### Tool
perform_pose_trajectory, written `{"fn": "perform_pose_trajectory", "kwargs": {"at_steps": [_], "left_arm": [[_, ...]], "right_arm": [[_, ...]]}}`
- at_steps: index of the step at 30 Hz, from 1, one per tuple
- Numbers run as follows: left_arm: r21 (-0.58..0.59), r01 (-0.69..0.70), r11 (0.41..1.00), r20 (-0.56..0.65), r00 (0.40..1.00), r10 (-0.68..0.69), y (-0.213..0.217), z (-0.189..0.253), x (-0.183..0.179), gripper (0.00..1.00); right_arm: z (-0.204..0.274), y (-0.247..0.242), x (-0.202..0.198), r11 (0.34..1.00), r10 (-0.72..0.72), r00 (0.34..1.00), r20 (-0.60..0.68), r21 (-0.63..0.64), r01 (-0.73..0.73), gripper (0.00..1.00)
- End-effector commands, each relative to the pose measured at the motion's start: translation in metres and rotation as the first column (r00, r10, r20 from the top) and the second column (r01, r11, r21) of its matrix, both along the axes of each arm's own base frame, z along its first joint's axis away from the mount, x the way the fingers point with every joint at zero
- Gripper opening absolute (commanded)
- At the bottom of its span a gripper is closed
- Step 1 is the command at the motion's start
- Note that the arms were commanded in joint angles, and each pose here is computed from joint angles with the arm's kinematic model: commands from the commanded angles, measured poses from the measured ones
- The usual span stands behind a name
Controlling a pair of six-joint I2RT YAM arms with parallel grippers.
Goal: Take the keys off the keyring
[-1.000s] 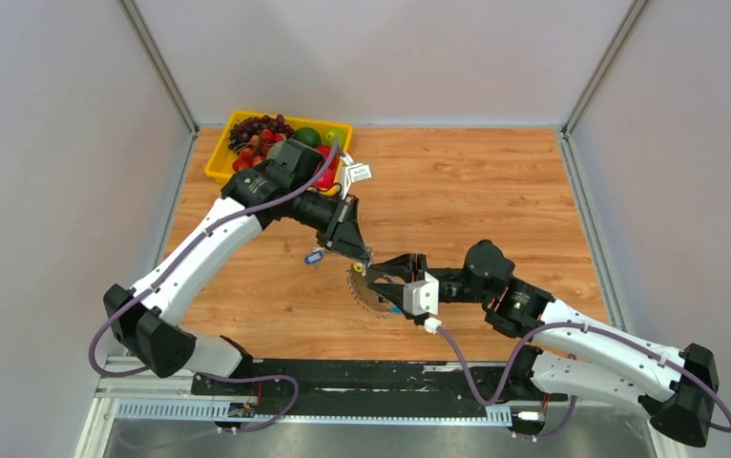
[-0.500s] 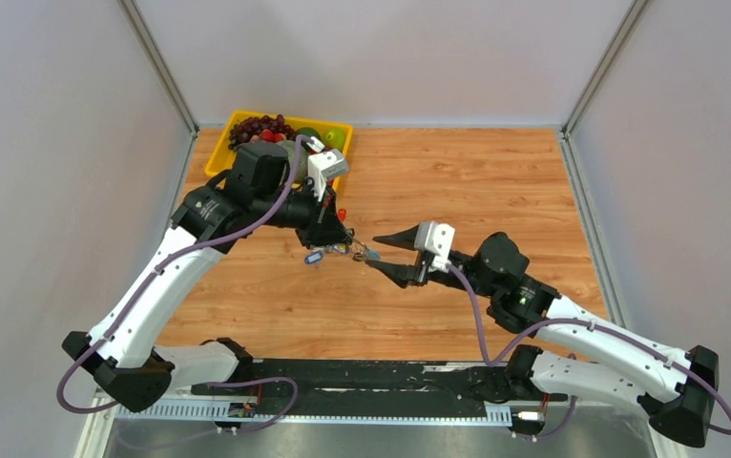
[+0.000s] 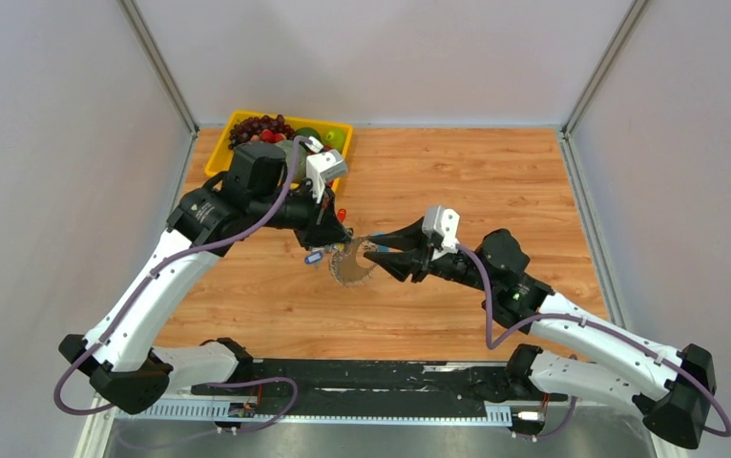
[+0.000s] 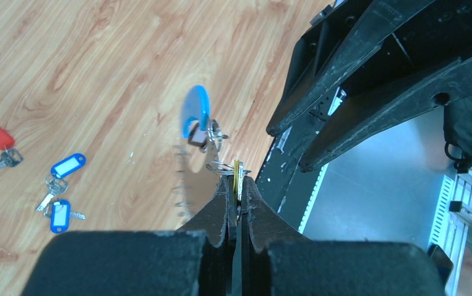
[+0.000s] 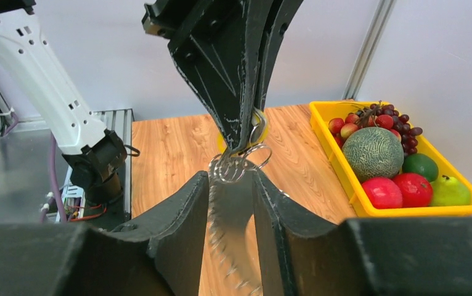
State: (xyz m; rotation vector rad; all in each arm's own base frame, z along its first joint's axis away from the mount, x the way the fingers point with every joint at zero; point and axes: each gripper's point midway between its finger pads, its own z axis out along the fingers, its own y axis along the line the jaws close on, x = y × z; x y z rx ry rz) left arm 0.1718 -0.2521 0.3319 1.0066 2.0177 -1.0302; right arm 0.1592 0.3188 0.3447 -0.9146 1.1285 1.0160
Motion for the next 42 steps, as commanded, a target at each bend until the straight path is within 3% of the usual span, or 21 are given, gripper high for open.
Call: {"fn": "perform_pose_trajectory", "kwargs": {"at_steps": [1,7,14,24,30,37,42], "left_arm": [[-0.081,0.038,0.996,0.076,0.997,-0.032,-0.002,0.035,-0.009,0.00],[-0.089,0.052,0.995,0.072,0.996,-0.046,-0.005,0.038,-0.013,0.00],[-0.092,0.065,0.994,0.056,0.997,-0.060,-0.008,0.037,-0.016,0.00],[-0.101,0.095,0.990,0.034,0.995,-0.092,-0.016,0.034,-0.025,0.00],[-0.100,0.110,0.989,0.025,0.994,-0.108,-0.019,0.033,-0.028,0.00],[-0.090,0.114,0.989,0.006,0.993,-0.114,-0.019,0.028,-0.029,0.00],[-0.087,0.111,0.990,-0.019,0.993,-0.113,-0.020,0.026,-0.030,0.00]], "right_arm": [[0.015,0.000,-0.008,0.999,0.038,0.996,0.086,0.030,-0.041,0.36],[0.011,0.012,-0.005,0.998,0.070,0.994,0.085,0.000,-0.071,0.32],[0.011,0.018,-0.003,0.996,0.086,0.992,0.097,-0.003,-0.086,0.38],[0.014,0.017,-0.004,0.996,0.080,0.990,0.114,0.015,-0.083,0.38],[0.017,0.021,-0.004,0.995,0.092,0.989,0.116,0.024,-0.095,0.30],[0.023,0.016,-0.001,0.996,0.055,0.991,0.124,0.068,-0.063,0.27],[0.024,0.013,0.003,0.996,0.025,0.992,0.125,0.086,-0.036,0.32]]}}
